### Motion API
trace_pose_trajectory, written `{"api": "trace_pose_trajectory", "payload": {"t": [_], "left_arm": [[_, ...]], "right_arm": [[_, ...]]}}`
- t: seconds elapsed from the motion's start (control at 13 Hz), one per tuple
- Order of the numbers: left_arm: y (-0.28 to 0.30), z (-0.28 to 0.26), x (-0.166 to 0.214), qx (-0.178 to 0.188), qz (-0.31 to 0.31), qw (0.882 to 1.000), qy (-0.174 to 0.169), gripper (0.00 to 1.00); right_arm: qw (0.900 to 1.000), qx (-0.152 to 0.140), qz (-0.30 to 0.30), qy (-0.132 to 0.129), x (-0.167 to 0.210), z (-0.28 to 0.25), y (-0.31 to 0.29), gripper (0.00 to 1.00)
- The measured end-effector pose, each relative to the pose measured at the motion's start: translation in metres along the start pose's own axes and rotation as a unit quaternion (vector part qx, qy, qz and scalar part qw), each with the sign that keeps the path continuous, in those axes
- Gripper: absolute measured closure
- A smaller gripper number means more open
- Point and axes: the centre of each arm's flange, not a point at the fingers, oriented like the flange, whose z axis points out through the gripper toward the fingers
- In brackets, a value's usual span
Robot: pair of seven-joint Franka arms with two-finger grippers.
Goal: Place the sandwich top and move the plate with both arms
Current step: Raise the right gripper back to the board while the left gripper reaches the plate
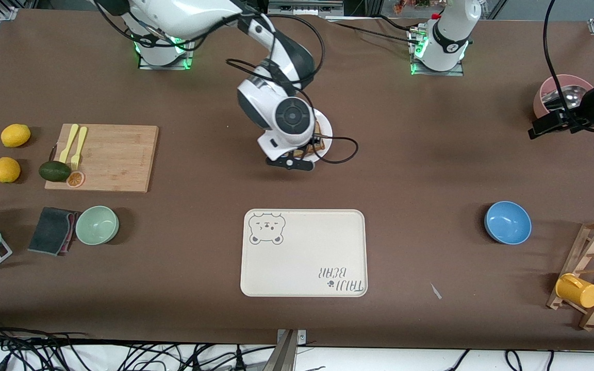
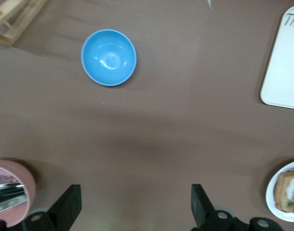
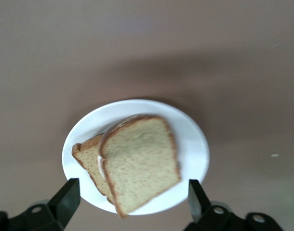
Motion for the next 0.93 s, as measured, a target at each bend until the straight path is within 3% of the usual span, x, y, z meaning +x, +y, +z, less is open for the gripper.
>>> {"api": "trace_pose_trajectory", "payload": {"t": [0.23, 0.39, 0.62, 0.93], "left_arm": [[-0.019, 0.025, 0.01, -0.092, -0.038, 0.995, -0.008, 0.0], [-0.026, 0.06, 0.013, -0.113, -0.056, 0.992, -0.021, 0.0], [-0.009, 0.115, 0.011, -0.161, -0.074, 0.984, -0.035, 0.0], [0.012, 0.202, -0.008, -0.224, -0.059, 0.972, -0.045, 0.0]], "right_arm": [[0.999, 0.021, 0.037, 0.022, 0.042, -0.086, 0.077, 0.0], [0.998, 0.028, 0.048, 0.041, 0.079, -0.129, 0.147, 0.0], [0.998, 0.013, 0.01, 0.063, 0.11, -0.164, 0.232, 0.0], [0.997, -0.006, -0.027, 0.071, 0.112, -0.183, 0.314, 0.0]]}}
